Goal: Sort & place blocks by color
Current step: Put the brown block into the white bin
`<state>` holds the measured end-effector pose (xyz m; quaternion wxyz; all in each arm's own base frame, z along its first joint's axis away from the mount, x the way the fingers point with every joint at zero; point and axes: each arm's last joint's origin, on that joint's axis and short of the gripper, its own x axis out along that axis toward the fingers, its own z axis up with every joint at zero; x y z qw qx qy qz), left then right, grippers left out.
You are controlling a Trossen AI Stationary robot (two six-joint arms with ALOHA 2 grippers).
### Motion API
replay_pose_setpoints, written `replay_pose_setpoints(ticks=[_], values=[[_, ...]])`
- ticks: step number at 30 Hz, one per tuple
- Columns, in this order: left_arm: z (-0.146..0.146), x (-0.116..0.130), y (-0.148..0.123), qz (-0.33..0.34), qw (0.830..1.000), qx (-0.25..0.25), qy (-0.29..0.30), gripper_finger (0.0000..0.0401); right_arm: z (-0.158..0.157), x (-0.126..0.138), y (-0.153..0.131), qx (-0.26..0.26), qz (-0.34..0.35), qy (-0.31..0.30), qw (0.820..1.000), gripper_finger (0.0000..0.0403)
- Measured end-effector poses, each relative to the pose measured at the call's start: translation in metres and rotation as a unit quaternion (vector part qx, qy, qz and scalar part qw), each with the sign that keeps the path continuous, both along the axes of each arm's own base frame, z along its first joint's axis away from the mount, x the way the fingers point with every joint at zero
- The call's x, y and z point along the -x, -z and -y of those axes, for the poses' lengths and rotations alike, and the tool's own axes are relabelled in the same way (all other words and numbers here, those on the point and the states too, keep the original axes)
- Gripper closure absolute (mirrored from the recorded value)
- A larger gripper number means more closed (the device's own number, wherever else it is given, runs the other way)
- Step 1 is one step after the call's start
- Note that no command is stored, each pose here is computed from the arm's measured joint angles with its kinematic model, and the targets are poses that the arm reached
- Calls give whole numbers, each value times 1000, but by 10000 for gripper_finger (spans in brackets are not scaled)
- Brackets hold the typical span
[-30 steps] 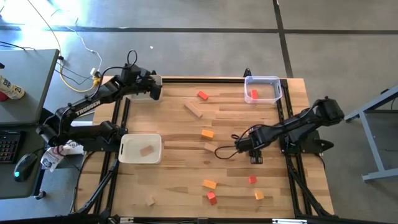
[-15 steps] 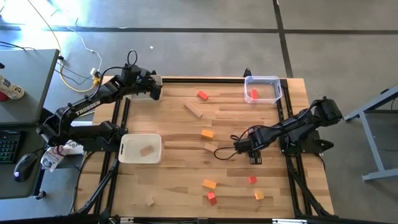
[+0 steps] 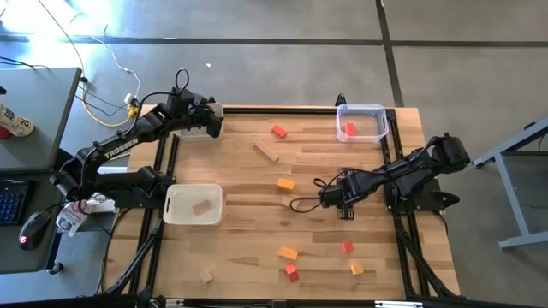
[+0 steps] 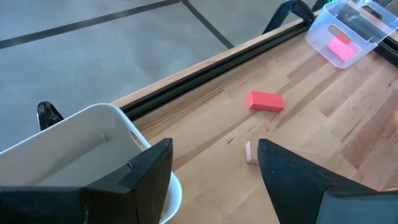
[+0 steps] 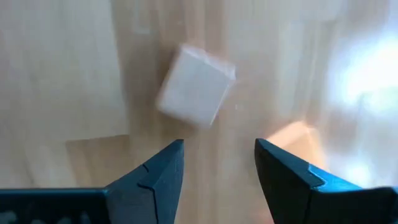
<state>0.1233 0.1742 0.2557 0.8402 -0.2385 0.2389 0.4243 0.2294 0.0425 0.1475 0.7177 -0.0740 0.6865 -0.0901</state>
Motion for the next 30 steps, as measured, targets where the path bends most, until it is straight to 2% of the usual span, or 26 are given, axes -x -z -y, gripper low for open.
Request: replay_pose_setpoints(ticks=[7,18,24,30], values=[[0,0,0,-1,1000,1,0,178,-2,-4,-12,-9,-7,40,999,222],[0,0,0,-1,1000,1,0,178,1,-33,-35,-32,87,40,995,214],[0,0,1,-3,1000,4,0,178,17,-36,-31,-40,95,29,994,181],[2,1,3,-14,1000,12,4,178,26,-33,-23,-62,82,32,994,176]])
